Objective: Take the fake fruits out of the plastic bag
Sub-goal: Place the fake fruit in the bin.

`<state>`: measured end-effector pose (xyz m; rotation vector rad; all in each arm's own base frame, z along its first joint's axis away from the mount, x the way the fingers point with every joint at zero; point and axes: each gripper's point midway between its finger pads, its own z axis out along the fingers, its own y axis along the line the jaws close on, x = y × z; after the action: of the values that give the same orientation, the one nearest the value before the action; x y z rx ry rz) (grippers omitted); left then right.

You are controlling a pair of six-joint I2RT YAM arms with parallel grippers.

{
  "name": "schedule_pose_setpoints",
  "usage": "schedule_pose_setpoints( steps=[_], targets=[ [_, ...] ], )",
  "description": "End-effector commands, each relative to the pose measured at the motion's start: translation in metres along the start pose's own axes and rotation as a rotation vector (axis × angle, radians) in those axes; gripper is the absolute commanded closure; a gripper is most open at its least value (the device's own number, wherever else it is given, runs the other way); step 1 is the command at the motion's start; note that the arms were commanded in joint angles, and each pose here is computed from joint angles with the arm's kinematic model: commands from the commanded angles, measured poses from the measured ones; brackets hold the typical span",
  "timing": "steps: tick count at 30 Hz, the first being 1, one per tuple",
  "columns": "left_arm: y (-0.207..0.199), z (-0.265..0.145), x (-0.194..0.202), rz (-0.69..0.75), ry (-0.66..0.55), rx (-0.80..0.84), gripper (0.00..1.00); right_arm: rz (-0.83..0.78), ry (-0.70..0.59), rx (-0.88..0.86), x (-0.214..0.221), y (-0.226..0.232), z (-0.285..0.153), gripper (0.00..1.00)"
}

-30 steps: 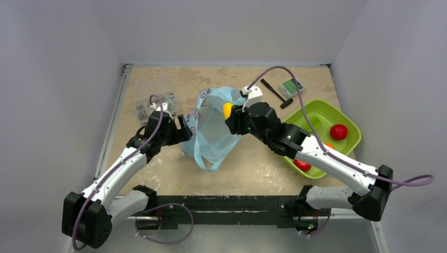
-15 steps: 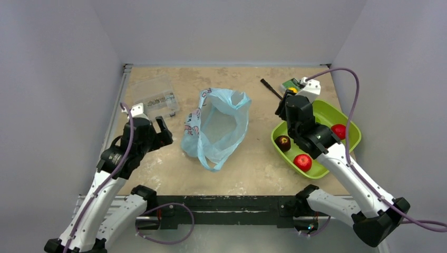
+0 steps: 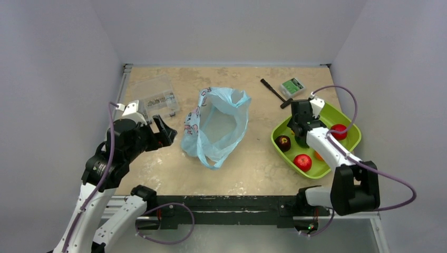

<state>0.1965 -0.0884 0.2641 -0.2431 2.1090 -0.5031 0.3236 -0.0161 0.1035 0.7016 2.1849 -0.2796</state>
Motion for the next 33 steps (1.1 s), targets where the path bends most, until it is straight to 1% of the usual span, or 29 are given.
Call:
schedule_pose_setpoints(
  steps=[1,3,6,8,13,14,17,19,22,24,28,33],
  targets=[
    [-0.022,-0.006,-0.008,0.019,0.013,0.095,0.13,0.086,-0.045,-0.069,-0.023,0.027,0.012,0.86],
    [-0.022,-0.008,-0.008,0.019,0.013,0.092,0.13,0.082,-0.055,-0.073,-0.022,0.029,0.018,0.79],
    [-0.022,-0.012,-0.011,0.013,-0.002,0.096,0.13,0.070,-0.047,-0.065,-0.021,0.028,0.021,0.60],
    [-0.025,-0.016,-0.010,0.011,0.010,0.110,0.13,0.063,-0.046,-0.078,-0.020,0.030,0.021,0.45],
    [-0.028,-0.029,-0.014,0.054,-0.001,0.133,0.12,0.056,-0.056,-0.095,-0.025,0.033,0.018,0.16],
    [-0.029,-0.032,-0.015,0.062,-0.009,0.138,0.12,0.052,-0.058,-0.095,-0.029,0.033,0.015,0.11],
    [-0.036,-0.043,-0.022,0.072,-0.029,0.169,0.13,0.046,-0.072,-0.114,-0.045,0.033,-0.002,0.08],
    [-0.040,-0.052,-0.029,0.076,-0.052,0.184,0.12,0.032,-0.089,-0.177,-0.059,0.039,-0.019,0.07],
    [-0.043,-0.064,-0.036,0.085,-0.093,0.206,0.13,-0.010,-0.109,-0.294,-0.075,0.047,-0.051,0.01],
    [-0.044,-0.067,-0.038,0.088,-0.107,0.216,0.13,-0.034,-0.126,-0.332,-0.083,0.044,-0.071,0.01],
    [-0.047,-0.072,-0.039,0.094,-0.113,0.236,0.14,-0.031,-0.216,-0.383,-0.106,0.035,-0.106,0.01],
    [-0.052,-0.078,-0.047,0.121,-0.144,0.253,0.14,-0.007,-0.295,-0.438,-0.122,0.028,-0.136,0.01]
  ],
)
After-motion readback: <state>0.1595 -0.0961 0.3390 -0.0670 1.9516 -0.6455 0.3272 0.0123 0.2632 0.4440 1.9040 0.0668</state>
